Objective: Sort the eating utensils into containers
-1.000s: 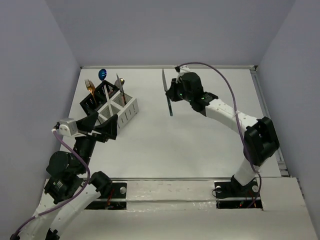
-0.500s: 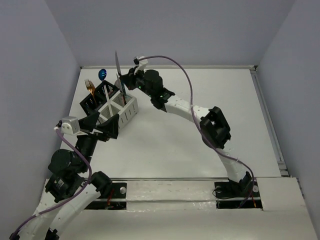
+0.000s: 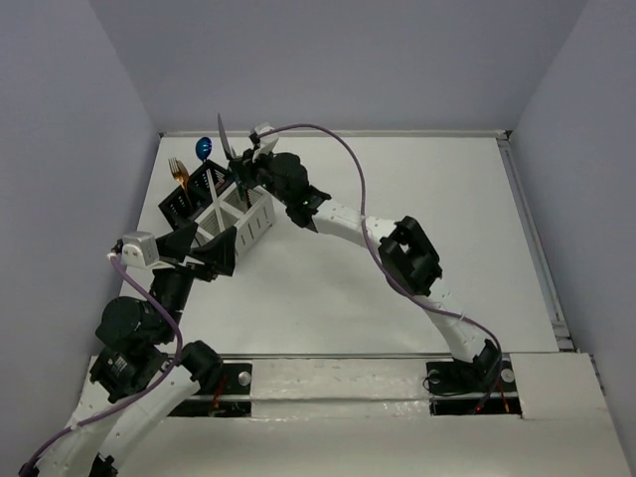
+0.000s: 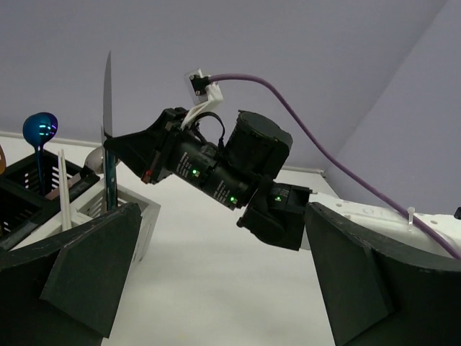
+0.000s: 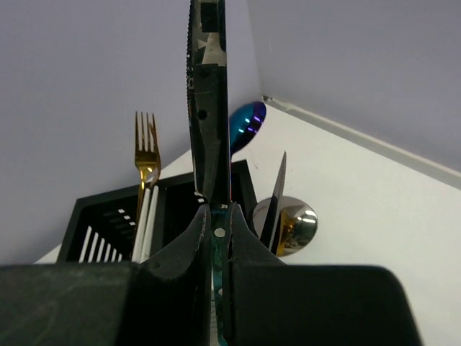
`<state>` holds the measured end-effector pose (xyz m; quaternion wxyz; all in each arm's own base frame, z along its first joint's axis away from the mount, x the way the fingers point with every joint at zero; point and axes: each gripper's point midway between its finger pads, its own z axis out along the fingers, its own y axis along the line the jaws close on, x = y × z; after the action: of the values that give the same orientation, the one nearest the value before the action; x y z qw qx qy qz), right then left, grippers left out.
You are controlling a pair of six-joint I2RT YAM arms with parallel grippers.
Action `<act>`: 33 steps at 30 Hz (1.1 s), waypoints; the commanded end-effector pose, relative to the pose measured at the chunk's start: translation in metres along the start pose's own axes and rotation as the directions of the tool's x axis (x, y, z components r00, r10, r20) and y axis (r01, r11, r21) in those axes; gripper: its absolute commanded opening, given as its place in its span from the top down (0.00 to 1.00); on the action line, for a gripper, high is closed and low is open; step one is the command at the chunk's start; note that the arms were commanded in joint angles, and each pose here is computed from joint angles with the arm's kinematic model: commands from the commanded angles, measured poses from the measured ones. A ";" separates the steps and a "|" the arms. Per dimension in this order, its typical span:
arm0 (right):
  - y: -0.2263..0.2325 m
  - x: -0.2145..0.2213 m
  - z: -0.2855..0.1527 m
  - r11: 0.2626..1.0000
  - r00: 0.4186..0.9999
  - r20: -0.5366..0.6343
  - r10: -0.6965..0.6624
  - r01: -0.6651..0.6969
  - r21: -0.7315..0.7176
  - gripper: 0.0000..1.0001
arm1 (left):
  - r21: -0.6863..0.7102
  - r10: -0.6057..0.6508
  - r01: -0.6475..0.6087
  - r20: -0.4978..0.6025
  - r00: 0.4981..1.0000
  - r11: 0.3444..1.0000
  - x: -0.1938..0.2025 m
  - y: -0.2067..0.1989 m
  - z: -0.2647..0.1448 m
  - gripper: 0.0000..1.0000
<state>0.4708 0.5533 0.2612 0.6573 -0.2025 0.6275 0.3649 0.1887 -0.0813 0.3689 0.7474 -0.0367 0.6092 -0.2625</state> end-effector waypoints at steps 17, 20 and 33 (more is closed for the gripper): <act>0.027 -0.099 -0.045 0.999 0.990 0.139 -0.013 0.018 -0.032 0.12 | -0.025 -0.010 0.011 0.042 0.999 1.000 -0.008 0.003 0.002 0.01; 0.020 -0.106 -0.068 1.000 0.990 0.143 -0.013 0.012 0.006 0.05 | -0.036 -0.007 0.008 0.043 0.999 0.999 -0.008 0.006 0.002 0.01; -0.071 -0.076 -0.269 0.893 0.996 -0.077 -0.052 0.081 0.443 0.00 | -0.064 0.009 -0.008 0.020 1.000 0.998 0.000 0.009 0.010 0.01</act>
<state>0.3631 0.3647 0.2911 0.6716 -0.1479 0.6799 0.2547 0.1927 -0.0741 0.3675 0.7498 -0.0543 0.6114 -0.2471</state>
